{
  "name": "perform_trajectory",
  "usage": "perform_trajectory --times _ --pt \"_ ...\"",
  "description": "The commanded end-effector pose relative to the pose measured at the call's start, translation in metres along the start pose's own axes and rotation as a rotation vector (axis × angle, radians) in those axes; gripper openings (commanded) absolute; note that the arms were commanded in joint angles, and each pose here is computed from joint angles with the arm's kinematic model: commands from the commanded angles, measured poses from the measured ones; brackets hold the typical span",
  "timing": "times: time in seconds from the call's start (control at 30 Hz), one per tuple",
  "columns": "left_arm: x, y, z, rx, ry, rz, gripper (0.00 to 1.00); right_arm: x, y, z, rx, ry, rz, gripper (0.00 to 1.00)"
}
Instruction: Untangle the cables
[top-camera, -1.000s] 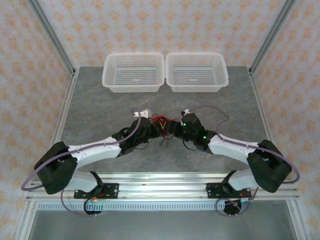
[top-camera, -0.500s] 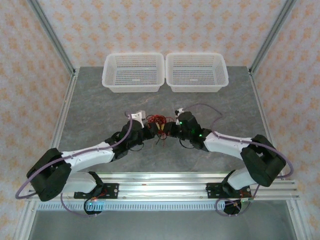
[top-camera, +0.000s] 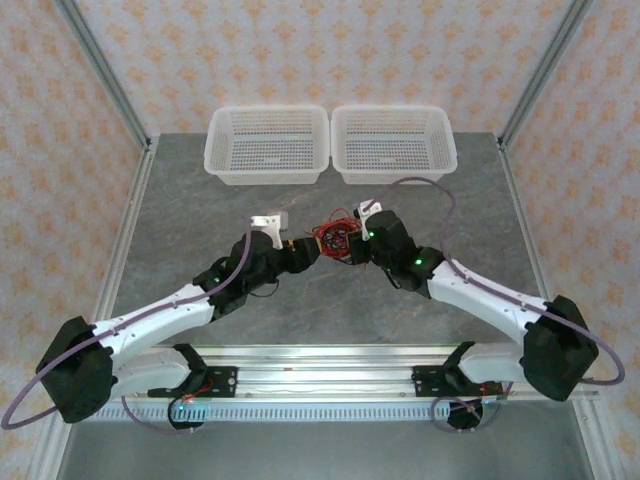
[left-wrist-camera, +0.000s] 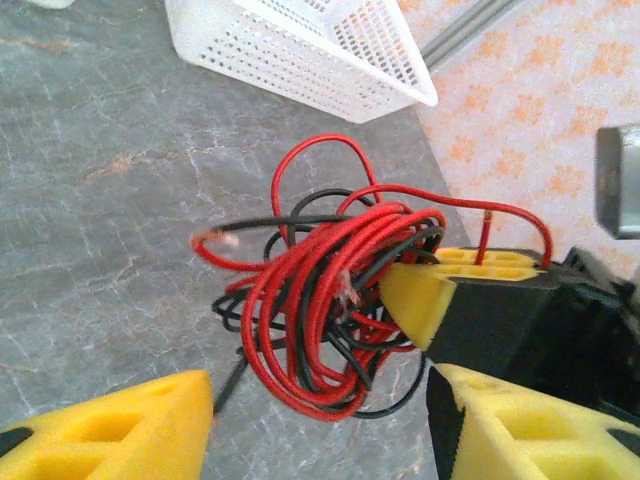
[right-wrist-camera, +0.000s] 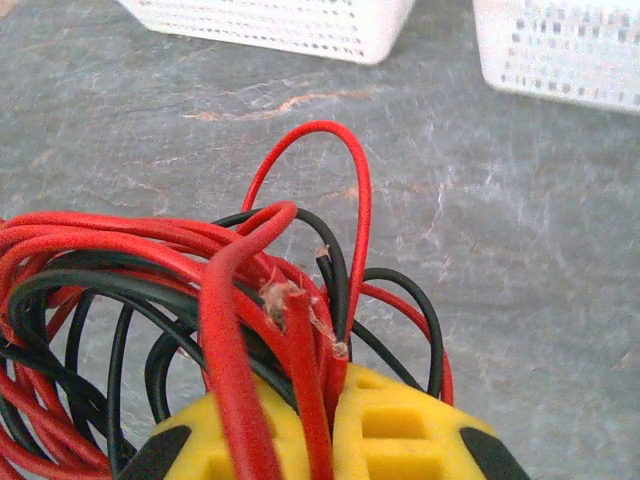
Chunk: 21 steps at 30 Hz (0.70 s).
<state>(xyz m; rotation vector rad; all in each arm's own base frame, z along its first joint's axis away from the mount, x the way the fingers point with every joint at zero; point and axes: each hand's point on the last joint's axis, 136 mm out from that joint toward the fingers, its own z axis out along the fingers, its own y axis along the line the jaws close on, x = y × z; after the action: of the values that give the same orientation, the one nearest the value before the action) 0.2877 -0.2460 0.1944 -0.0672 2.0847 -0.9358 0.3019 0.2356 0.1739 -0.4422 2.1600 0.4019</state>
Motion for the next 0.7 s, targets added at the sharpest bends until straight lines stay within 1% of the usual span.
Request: perform_trajectory --times 0.0,0.1,0.23,0.53,0.6,0.67 --pt "-0.004 -0.013 0.007 0.027 0.043 0.145 0.6 -0.021 0.011 -0.015 -0.048 -0.06 -0.186 0.0" --pt "0.0 -0.02 0.016 0.035 0.088 0.231 0.64 -0.02 0.021 -0.017 -0.1 -0.039 -0.279 0.0" --pt "-0.003 -0.02 0.023 -0.009 0.086 0.32 0.65 -0.018 0.026 -0.016 -0.128 0.007 -0.366 0.0" --pt "-0.012 0.018 0.027 -0.255 0.079 0.449 0.65 -0.017 0.035 -0.012 -0.173 0.067 -0.426 0.0" --pt "-0.014 0.02 0.026 -0.275 0.074 0.474 0.63 -0.017 0.035 -0.011 -0.175 0.077 -0.43 0.0" --pt "-0.014 0.018 0.028 -0.273 0.08 0.494 0.58 -0.018 0.037 -0.012 -0.184 0.08 -0.432 0.0"
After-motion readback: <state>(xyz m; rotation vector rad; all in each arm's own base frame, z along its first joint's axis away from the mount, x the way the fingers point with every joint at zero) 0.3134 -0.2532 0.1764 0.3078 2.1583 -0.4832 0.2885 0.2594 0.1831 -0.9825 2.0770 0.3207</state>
